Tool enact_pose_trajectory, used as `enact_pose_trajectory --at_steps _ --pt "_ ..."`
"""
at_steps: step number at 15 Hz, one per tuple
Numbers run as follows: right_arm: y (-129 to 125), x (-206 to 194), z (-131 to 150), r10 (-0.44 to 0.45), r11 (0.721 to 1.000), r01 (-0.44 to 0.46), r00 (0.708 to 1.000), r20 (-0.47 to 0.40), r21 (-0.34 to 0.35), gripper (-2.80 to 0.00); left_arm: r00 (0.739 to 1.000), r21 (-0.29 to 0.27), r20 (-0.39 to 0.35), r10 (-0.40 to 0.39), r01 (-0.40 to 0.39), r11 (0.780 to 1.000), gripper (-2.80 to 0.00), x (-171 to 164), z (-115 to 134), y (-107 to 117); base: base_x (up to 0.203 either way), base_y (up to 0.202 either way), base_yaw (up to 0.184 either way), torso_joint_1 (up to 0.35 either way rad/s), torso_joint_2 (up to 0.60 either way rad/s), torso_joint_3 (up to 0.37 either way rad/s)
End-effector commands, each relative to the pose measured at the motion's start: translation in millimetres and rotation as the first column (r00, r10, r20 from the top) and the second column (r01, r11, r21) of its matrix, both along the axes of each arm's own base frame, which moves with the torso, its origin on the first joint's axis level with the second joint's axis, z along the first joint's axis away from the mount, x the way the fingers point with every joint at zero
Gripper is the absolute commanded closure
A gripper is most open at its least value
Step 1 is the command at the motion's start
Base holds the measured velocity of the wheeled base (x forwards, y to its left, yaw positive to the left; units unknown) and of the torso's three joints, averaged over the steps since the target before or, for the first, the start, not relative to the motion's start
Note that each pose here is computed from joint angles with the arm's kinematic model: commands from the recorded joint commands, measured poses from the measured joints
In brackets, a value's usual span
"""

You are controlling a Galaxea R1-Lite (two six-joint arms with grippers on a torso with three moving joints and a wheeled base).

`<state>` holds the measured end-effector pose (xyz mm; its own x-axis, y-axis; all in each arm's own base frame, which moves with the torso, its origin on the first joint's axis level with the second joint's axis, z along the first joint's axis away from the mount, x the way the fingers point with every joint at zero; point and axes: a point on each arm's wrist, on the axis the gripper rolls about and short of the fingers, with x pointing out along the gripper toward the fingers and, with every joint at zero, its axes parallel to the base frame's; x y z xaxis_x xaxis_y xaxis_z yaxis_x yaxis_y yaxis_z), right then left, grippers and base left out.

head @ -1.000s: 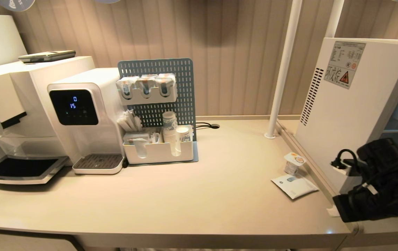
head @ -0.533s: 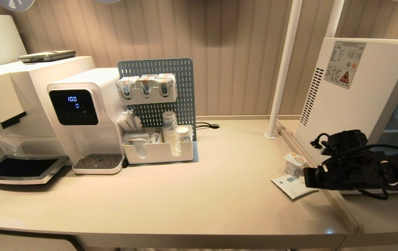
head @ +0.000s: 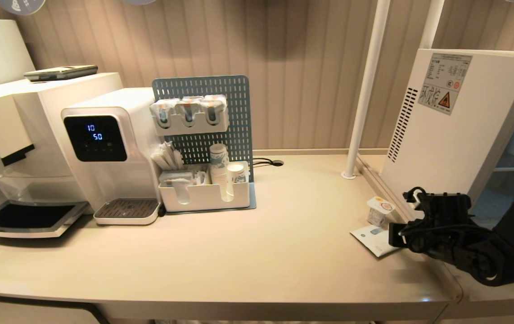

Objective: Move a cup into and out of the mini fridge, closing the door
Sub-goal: Put the yoghurt in the freezer

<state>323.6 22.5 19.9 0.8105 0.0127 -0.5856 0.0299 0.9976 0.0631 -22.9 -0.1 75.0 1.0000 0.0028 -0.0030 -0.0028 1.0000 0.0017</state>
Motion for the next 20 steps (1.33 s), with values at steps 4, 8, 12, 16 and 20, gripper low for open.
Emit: enact_pose_trajectory --at_steps 4,8,12,16,20 --pt "6 8 -47 0.024 0.997 -0.016 0.995 0.100 -0.081 0.00 1.000 0.000 -0.002 0.000 0.000 1.000 0.00 0 0 0 0.000 0.000 0.000 0.000 0.00 0.000" --pt "8 18 -51 0.035 0.988 -0.014 0.990 0.139 -0.152 0.00 1.000 -0.002 -0.002 0.000 0.000 1.000 0.00 0 0 0 0.000 0.000 0.000 0.000 0.00 0.000" --pt "9 36 -34 0.032 0.988 -0.011 0.990 0.136 -0.153 -2.80 1.000 -0.002 -0.002 0.000 0.000 1.000 0.00 0 0 0 0.000 0.000 0.000 0.000 0.00 0.000" --pt "10 51 -18 0.032 0.988 -0.012 0.991 0.131 -0.153 -2.80 1.000 -0.002 -0.002 0.000 0.000 1.000 0.00 0 0 0 0.000 0.000 0.000 0.000 0.00 0.000" --pt "5 61 -16 0.019 0.988 0.001 0.992 0.123 -0.155 -2.80 1.000 -0.002 -0.002 0.000 0.000 1.000 0.00 0 0 0 0.000 0.000 0.000 0.000 0.00 0.000"
